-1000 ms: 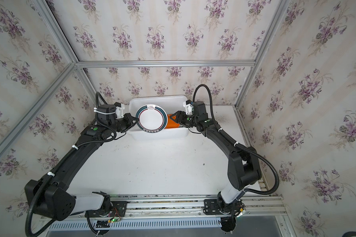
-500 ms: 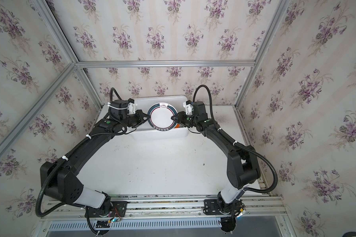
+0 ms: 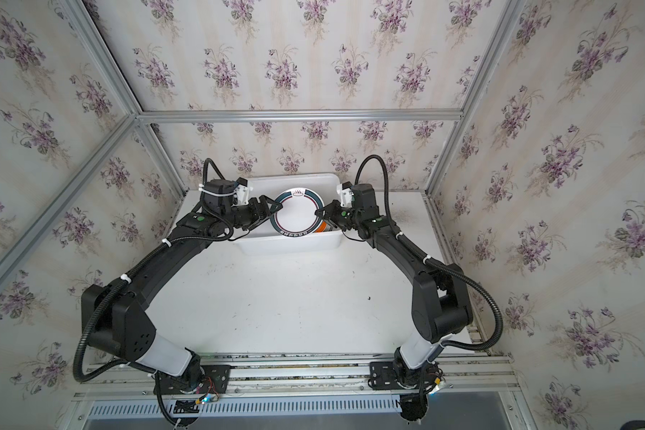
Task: Place the plates into the plastic bin on the countertop
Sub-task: Place the plate in the plastic bin.
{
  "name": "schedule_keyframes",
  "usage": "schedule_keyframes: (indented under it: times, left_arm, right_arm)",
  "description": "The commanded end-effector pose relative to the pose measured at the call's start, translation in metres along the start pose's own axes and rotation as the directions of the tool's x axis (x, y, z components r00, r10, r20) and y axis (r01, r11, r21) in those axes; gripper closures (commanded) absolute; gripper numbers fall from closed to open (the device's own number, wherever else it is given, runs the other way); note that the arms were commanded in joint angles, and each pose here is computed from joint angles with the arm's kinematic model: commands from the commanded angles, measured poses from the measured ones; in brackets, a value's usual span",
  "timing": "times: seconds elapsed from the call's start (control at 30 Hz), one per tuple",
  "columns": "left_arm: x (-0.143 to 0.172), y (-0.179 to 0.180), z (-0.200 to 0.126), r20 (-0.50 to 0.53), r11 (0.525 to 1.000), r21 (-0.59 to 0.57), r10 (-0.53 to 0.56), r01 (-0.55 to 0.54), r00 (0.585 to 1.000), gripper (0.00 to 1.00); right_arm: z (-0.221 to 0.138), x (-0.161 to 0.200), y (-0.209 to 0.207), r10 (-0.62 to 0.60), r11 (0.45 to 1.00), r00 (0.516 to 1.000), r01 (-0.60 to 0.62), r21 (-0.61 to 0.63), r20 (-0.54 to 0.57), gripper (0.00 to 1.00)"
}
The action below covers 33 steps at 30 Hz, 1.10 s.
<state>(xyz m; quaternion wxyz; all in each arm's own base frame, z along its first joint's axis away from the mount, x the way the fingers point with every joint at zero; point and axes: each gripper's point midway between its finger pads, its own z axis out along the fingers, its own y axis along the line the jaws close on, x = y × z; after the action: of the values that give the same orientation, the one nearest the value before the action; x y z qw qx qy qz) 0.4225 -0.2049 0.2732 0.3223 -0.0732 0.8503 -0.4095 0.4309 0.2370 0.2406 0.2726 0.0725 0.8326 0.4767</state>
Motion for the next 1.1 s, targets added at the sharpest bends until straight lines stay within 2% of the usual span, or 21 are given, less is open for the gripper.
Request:
schedule_keyframes:
  times: [0.0,0.07,0.23,0.37,0.6,1.07]
  left_arm:
    - [-0.010,-0.004,-0.008,0.039,0.999,0.030,0.033,-0.035,0.999,0.00]
    - [-0.015,0.003,-0.015,0.061,1.000,0.015,0.024,-0.025,0.998,0.00]
    - [-0.025,0.013,-0.035,0.114,1.000,-0.014,0.029,-0.027,0.993,0.01]
    - [-0.030,0.021,-0.052,0.155,0.998,-0.052,0.043,-0.035,0.987,0.00]
    - [-0.035,0.032,-0.073,0.199,0.996,-0.087,0.052,-0.035,0.979,0.01]
    - [-0.037,0.066,-0.093,0.232,0.989,-0.150,0.029,0.007,0.972,0.00]
  right_arm:
    - [-0.006,-0.012,0.004,-0.038,0.999,0.998,0.037,0.022,0.043,1.00]
    - [-0.008,-0.017,0.001,-0.061,0.996,0.997,0.058,0.066,0.050,1.00]
    - [-0.006,-0.037,-0.028,-0.141,0.952,0.989,0.121,0.281,0.051,1.00]
    - [0.006,-0.049,-0.044,-0.175,0.917,0.984,0.159,0.366,0.012,1.00]
    - [0.035,-0.043,-0.061,-0.179,0.882,0.978,0.206,0.424,-0.103,1.00]
    - [0.064,-0.027,-0.118,-0.134,0.803,0.976,0.210,0.557,-0.173,1.00]
